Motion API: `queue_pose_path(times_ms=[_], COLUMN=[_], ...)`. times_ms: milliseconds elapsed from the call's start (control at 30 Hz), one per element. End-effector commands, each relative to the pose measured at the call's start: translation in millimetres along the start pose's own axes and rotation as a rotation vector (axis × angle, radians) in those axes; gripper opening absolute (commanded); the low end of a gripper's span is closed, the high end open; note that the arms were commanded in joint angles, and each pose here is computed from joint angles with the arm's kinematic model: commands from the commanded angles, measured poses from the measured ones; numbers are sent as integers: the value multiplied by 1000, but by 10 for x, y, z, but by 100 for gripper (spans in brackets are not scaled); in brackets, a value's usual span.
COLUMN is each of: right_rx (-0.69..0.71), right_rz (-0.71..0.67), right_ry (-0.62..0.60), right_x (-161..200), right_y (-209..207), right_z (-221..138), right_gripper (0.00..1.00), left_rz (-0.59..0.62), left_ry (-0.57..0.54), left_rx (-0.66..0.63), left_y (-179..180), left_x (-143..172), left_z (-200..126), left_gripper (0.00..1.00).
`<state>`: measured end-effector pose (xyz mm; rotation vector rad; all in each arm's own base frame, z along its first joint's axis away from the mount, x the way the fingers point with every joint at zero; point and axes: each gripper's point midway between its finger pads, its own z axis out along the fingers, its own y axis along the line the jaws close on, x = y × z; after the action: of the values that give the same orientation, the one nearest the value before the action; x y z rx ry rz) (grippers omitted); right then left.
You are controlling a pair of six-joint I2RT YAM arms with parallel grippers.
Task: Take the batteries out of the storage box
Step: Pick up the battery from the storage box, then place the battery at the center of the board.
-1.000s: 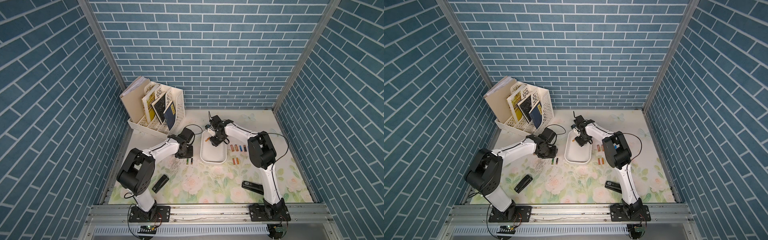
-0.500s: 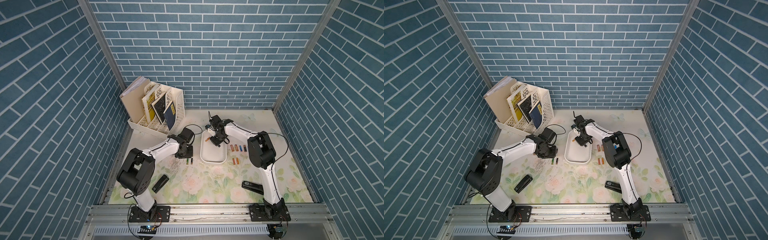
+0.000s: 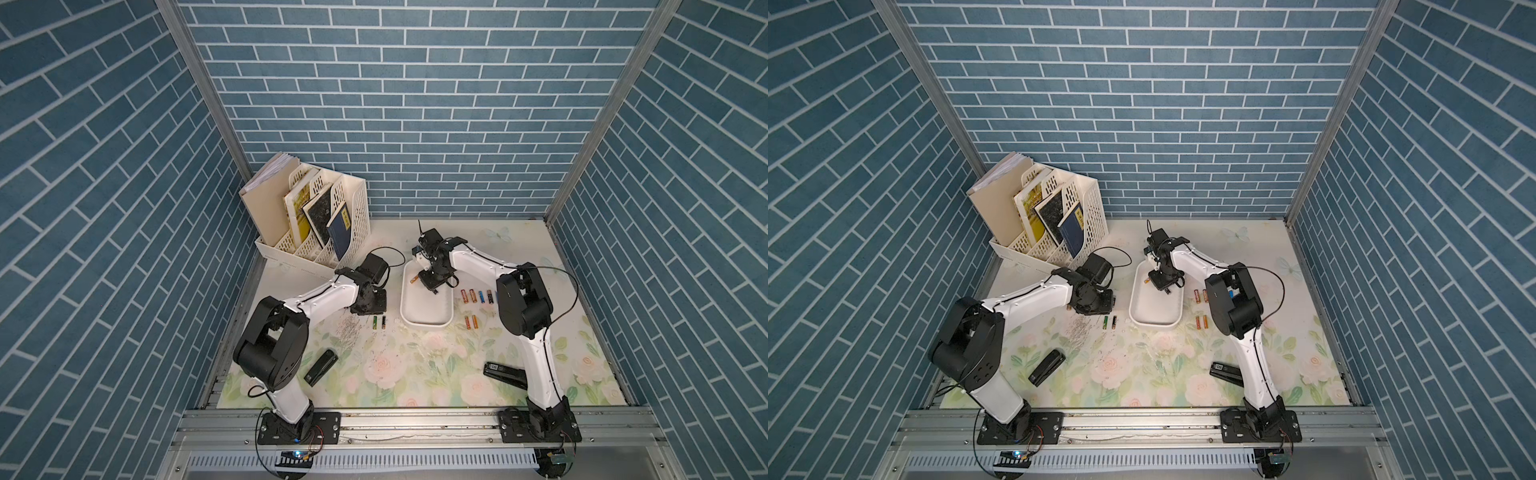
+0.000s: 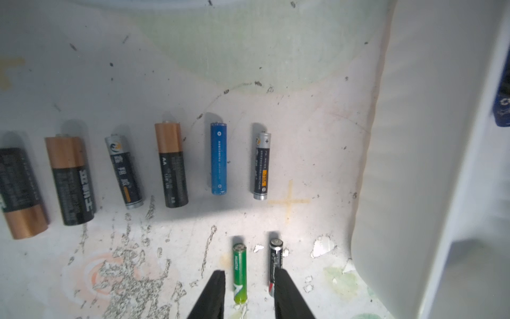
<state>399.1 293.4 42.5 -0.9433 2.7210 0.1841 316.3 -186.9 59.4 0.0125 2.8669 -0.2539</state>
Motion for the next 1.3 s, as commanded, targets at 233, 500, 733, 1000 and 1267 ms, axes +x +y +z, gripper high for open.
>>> queue_pose_path(times_ms=[233, 500, 733, 1000, 1267], right_rx=[1, 30, 121, 106, 101], right_rz=[190, 369, 482, 578, 591], right_ry=[-168, -187, -131, -71, -28], right_x=[-86, 513, 1210, 1691, 1847], right_y=[-100, -546, -828, -779, -786], right_z=[-858, -1164, -1187, -800, -573], right_gripper=[9, 10, 10, 11, 11], left_rz=[20, 33, 41, 46, 41], left_ry=[0, 8, 14, 12, 11], left_rx=[11, 25, 25, 12, 9], left_y=[-17, -54, -53, -33, -27], left_x=[-72, -79, -72, -85, -93], left_z=[-45, -18, -11, -54, -80], left_gripper=[36, 36, 36, 36, 36])
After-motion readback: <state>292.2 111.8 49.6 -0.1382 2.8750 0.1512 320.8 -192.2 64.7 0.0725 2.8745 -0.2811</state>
